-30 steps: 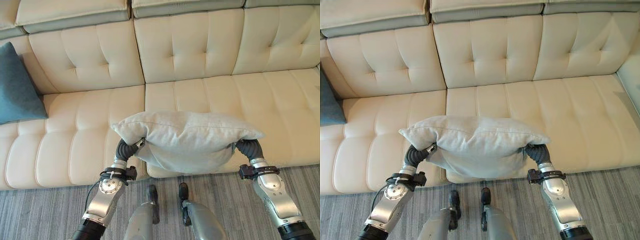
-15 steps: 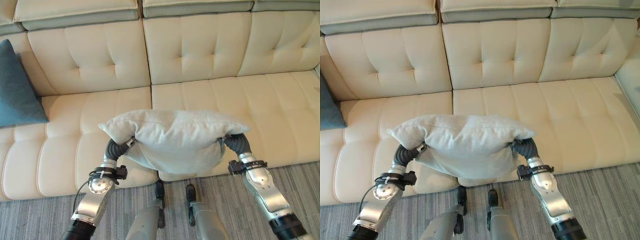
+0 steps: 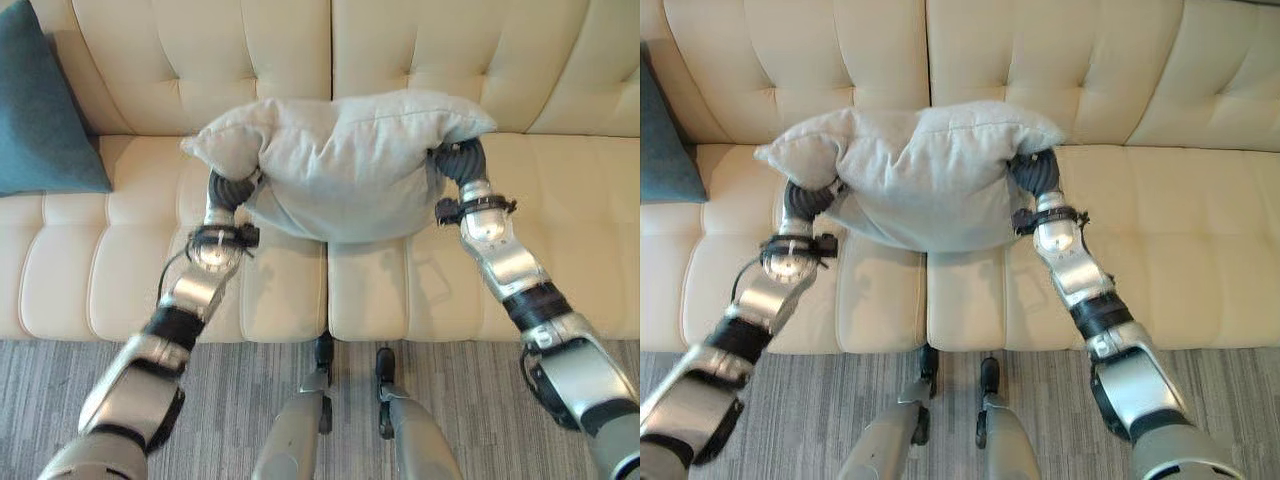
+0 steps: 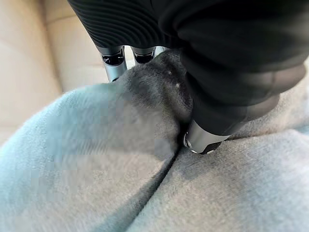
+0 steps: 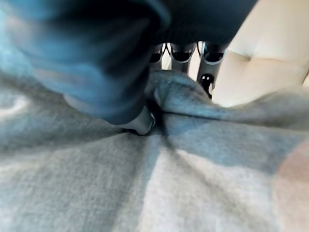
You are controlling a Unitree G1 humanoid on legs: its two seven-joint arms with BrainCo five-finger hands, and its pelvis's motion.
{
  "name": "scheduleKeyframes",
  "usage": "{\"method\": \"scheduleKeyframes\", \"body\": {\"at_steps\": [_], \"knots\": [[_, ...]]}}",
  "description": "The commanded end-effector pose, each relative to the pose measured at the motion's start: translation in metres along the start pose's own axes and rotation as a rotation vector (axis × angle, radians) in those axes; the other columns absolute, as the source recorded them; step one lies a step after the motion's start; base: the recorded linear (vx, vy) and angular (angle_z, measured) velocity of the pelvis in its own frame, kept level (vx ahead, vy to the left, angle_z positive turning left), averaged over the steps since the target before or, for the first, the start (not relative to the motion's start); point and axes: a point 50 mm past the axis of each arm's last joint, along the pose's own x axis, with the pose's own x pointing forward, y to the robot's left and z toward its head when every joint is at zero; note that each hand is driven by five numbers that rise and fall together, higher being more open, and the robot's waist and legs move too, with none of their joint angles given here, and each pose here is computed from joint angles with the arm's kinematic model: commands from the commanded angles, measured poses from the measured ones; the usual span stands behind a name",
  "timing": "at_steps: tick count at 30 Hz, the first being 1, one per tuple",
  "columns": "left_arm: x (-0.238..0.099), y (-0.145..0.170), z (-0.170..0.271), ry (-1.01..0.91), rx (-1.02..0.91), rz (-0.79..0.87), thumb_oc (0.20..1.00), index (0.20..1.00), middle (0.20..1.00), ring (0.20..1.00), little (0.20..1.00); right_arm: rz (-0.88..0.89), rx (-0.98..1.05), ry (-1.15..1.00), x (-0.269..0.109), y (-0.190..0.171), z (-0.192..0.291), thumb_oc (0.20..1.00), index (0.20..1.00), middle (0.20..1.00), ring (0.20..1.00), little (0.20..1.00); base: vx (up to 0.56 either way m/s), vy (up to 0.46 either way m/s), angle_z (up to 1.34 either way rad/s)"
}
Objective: Pick up all the scattered cushions and arrange them neatly on the sofa.
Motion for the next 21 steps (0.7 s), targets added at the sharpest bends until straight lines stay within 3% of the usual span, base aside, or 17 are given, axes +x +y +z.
{"method": "scheduleKeyframes", "body": {"at_steps": [1, 2, 3, 5, 6, 14, 21], "knots": [[0.031, -0.006, 0.102, -0.401, -0.128, 0.025, 0.200, 0.200, 0.200, 0.200, 0.200, -0.004, 0.093, -0.379, 0.031, 0.001, 0.103, 0.200, 0.200, 0.200, 0.200, 0.200, 0.00, -0.029, -0.04], [0.035, -0.003, 0.105, -0.402, -0.129, 0.035, 0.200, 0.200, 0.200, 0.200, 0.200, -0.019, 0.086, -0.383, 0.036, -0.003, 0.108, 0.200, 0.200, 0.200, 0.200, 0.200, 0.01, -0.024, -0.05], [0.042, 0.000, 0.110, -0.397, -0.128, 0.048, 0.200, 0.200, 0.200, 0.200, 0.200, -0.035, 0.066, -0.366, 0.043, -0.009, 0.111, 0.416, 0.416, 0.416, 0.416, 0.416, 0.01, -0.024, -0.05], [0.050, -0.001, 0.108, -0.343, -0.143, 0.044, 0.906, 0.906, 0.906, 0.906, 0.906, -0.050, 0.026, -0.318, 0.052, -0.017, 0.108, 1.000, 1.000, 1.000, 1.000, 1.000, 0.02, -0.029, -0.03], [0.054, -0.001, 0.110, -0.326, -0.141, 0.039, 1.000, 1.000, 1.000, 1.000, 1.000, -0.058, 0.009, -0.283, 0.056, -0.022, 0.105, 1.000, 1.000, 1.000, 1.000, 1.000, 0.00, 0.000, 0.00], [0.071, 0.018, 0.098, -0.195, -0.135, 0.064, 1.000, 1.000, 1.000, 1.000, 1.000, -0.135, -0.016, -0.120, 0.066, -0.056, 0.085, 1.000, 1.000, 1.000, 1.000, 1.000, 0.02, -0.055, 0.08], [0.067, 0.081, 0.080, -0.165, -0.057, 0.192, 1.000, 1.000, 1.000, 1.000, 1.000, -0.182, 0.087, -0.193, 0.057, -0.078, 0.092, 1.000, 1.000, 1.000, 1.000, 1.000, 0.04, -0.037, 0.12]]}}
